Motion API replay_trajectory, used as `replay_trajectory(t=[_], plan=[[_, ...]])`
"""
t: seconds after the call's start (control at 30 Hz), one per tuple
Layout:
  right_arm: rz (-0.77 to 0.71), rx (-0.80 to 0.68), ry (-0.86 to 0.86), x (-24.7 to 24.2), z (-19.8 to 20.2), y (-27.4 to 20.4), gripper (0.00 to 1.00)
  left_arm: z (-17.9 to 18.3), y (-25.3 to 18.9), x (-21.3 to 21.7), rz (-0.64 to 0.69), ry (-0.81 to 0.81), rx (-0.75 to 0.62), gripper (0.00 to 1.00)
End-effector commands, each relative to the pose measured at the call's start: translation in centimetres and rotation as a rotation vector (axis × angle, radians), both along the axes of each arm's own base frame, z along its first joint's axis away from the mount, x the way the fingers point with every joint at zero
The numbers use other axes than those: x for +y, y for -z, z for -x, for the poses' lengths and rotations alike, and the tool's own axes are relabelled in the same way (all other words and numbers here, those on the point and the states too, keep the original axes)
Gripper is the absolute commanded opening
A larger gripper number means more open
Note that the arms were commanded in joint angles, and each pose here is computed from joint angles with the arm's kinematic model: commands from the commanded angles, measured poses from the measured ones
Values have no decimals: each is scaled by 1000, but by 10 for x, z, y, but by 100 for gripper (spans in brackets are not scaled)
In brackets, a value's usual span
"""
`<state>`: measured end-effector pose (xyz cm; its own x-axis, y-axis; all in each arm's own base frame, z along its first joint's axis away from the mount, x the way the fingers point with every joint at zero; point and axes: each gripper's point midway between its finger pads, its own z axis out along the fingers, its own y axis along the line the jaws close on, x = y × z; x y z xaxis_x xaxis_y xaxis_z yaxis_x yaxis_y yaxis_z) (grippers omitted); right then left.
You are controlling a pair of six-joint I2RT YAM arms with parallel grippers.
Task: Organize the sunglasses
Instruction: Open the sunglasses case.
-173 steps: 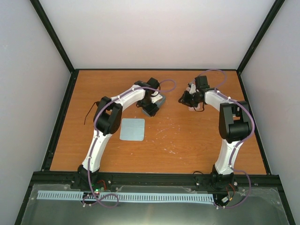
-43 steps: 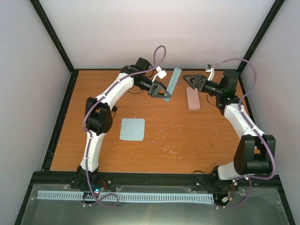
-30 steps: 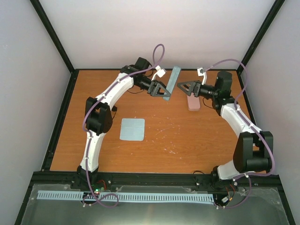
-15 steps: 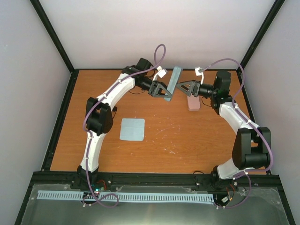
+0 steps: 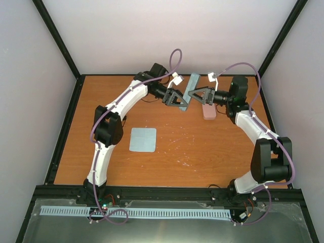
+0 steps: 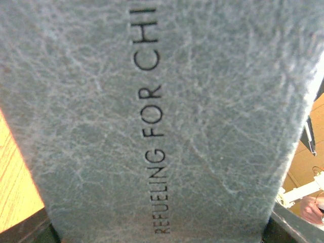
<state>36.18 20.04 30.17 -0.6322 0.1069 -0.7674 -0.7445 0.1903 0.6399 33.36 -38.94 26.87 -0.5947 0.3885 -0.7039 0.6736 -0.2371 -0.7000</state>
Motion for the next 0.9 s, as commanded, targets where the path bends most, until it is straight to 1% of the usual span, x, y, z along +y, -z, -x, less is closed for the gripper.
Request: replay_trajectory(t=[0.0,0.07,0.1,0.17,0.2,0.23,0.27,0.3,0.4,0.5,0.57,0.63,0.8,0.87], plan=[[-7,-42,-17,3,2,-13,61,0,-16,-3,61,24,-36,33],[-7,-39,-16,3,2,-13,55,0,-16,-3,62,24,-36,34],[-7,-38,-15,3,1,-13,53,0,-16,-3,61,24,-36,37],[-7,-37,-9,2,0,-13,49,-1,-14,-3,55,20,-37,49],[-7,-36,-7,2,0,-13,47,-1,-14,-3,52,18,-41,59],[-5,-33,-2,2,-1,-12,44,-2,-13,-3,46,13,-42,75],[0,-28,5,2,-2,-11,43,-3,-12,-4,38,8,-47,94],[7,-28,10,2,-3,-10,42,-5,-10,-4,23,-3,-56,99],[31,-15,15,1,-5,-6,37,-14,-6,2,-13,-45,-94,99],[45,-7,6,2,-4,-3,34,-34,-3,14,-39,-111,-108,99],[44,-7,0,2,-4,-5,32,-44,0,19,-57,-149,-142,100],[42,-7,-3,2,-3,-6,31,-49,2,19,-69,-167,-166,99],[43,5,-29,3,1,-6,28,-54,4,16,-63,-175,-159,100],[37,8,-46,4,4,-8,24,-56,8,16,-70,-181,-165,99]])
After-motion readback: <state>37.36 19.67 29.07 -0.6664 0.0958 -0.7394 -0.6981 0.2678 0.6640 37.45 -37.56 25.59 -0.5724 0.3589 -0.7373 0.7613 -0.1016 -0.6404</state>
